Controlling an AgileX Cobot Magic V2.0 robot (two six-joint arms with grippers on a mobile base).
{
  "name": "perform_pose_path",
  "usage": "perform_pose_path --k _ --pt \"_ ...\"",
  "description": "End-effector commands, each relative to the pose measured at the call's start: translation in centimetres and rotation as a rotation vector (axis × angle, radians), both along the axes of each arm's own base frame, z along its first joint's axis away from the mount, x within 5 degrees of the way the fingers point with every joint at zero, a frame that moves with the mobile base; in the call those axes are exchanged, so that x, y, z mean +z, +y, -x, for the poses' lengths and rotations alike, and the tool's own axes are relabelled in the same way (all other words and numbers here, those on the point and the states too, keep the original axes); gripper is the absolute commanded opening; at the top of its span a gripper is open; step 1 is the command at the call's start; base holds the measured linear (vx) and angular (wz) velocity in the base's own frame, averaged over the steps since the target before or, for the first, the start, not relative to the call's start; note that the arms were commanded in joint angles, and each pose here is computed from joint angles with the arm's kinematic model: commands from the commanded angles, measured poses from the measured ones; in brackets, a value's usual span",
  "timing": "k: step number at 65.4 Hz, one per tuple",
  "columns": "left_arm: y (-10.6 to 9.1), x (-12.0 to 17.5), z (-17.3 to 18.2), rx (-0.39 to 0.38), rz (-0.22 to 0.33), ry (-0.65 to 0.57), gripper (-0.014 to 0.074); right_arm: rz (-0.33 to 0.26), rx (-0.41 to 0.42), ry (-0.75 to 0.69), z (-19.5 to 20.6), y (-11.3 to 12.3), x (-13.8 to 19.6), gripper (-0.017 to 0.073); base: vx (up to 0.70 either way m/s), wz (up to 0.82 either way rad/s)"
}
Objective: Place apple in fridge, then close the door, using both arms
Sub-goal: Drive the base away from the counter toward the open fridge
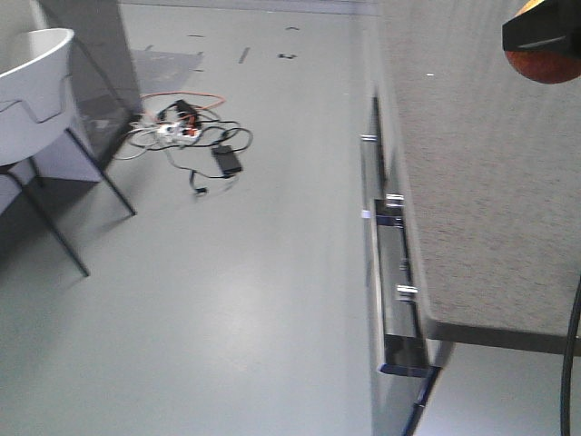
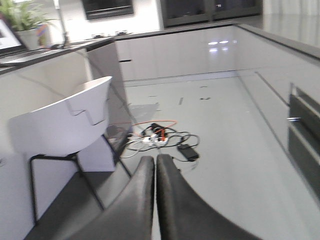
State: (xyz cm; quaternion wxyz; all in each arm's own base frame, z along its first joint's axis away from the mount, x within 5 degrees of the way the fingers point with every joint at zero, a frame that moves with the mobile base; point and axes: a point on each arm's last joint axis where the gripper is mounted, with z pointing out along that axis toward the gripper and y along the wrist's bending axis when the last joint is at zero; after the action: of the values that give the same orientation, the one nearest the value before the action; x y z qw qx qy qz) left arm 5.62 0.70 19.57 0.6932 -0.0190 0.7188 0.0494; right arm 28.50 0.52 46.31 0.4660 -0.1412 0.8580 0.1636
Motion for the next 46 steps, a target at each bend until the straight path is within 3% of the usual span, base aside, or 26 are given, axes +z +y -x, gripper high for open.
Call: perform_pose_path --k 1,46 --pt "-0.25 1.22 0.19 -0.028 0.001 -0.091 -0.0007 -0.031 -0.017 -0.119 1.02 0.18 2.34 0.0122 -0.03 0.5" --pt "-0.25 1.22 0.19 -0.028 0.001 -0.091 -0.0007 -0.031 -0.017 -0.119 1.02 0.18 2.34 0.0122 -0.03 0.59"
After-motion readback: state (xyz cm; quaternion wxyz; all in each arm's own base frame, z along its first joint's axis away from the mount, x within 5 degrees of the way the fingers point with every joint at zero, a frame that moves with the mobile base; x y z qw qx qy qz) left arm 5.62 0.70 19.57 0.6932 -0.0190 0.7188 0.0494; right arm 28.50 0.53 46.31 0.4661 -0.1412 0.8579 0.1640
